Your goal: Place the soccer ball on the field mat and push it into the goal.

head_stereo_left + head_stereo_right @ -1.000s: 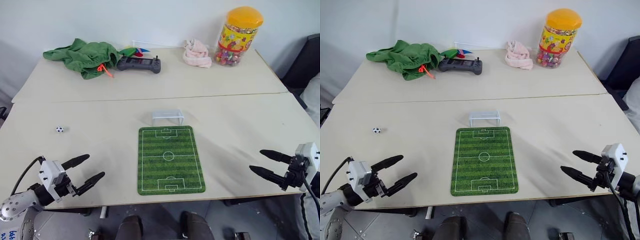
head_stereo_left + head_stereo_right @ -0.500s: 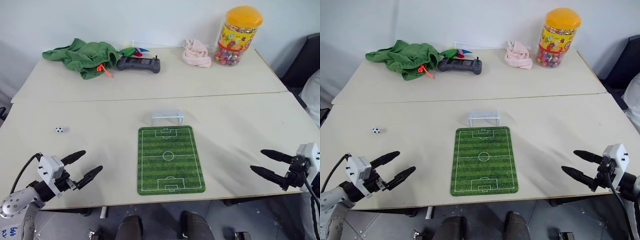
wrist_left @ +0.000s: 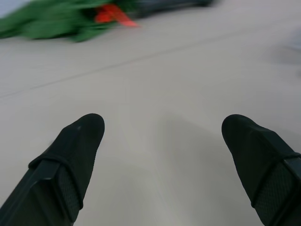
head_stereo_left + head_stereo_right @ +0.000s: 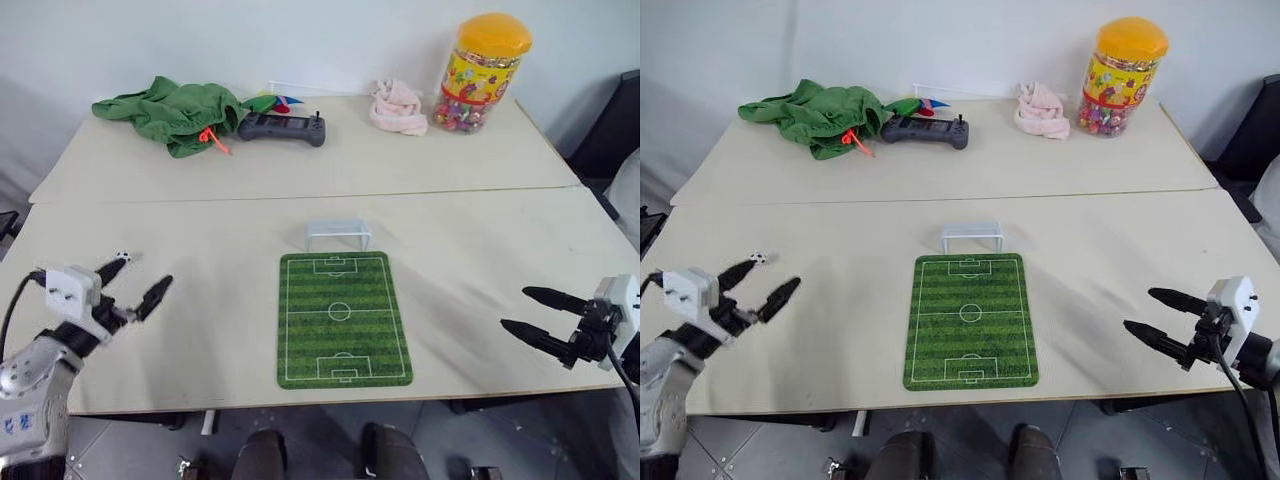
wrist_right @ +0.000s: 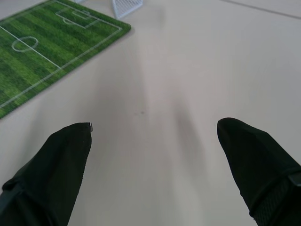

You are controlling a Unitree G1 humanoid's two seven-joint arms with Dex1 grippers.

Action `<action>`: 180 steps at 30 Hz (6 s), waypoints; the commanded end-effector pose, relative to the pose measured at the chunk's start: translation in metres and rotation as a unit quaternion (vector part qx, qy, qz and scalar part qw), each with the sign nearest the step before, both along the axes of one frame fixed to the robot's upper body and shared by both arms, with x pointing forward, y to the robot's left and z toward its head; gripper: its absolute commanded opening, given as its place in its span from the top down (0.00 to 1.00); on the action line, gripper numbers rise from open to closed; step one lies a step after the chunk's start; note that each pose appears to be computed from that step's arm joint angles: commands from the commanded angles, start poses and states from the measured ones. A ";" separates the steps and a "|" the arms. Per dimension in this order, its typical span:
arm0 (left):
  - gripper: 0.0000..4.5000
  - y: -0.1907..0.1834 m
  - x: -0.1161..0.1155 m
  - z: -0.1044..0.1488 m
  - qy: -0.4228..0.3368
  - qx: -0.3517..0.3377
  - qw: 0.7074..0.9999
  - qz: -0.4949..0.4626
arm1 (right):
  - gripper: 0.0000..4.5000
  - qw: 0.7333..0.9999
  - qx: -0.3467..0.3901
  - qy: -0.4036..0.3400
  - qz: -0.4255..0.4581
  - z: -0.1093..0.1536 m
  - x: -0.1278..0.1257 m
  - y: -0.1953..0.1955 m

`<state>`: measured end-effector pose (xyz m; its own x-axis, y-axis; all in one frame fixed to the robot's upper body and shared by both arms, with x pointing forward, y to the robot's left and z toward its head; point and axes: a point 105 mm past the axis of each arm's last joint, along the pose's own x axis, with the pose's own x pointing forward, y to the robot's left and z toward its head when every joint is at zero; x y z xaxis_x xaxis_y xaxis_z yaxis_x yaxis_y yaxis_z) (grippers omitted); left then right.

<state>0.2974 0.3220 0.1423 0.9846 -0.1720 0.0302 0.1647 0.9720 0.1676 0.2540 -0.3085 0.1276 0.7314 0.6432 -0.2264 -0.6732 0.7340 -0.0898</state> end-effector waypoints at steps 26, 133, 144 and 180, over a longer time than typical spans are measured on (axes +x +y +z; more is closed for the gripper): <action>0.65 0.030 0.065 -0.036 0.124 -0.045 0.983 0.131 | 0.00 0.999 -0.040 -0.007 -0.023 0.012 -0.012 -0.012; 0.01 -0.295 -0.065 -0.057 0.075 0.137 0.804 -0.574 | 0.00 0.997 0.020 -0.002 0.074 0.015 -0.090 0.020; 0.11 -0.270 -0.065 -0.002 0.001 0.081 0.816 -0.572 | 0.00 0.996 0.021 0.003 0.086 0.018 -0.088 0.016; 1.00 -0.291 -0.009 -0.040 0.002 0.185 0.856 -0.482 | 0.00 0.993 0.066 -0.081 0.051 0.037 -0.083 0.019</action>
<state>0.2668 0.0250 0.0841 0.2485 -0.9343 -0.2558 0.9252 0.1508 0.3483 0.1693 -0.2895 0.1494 0.6663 0.7425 -0.0686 -0.7457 0.6637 -0.0586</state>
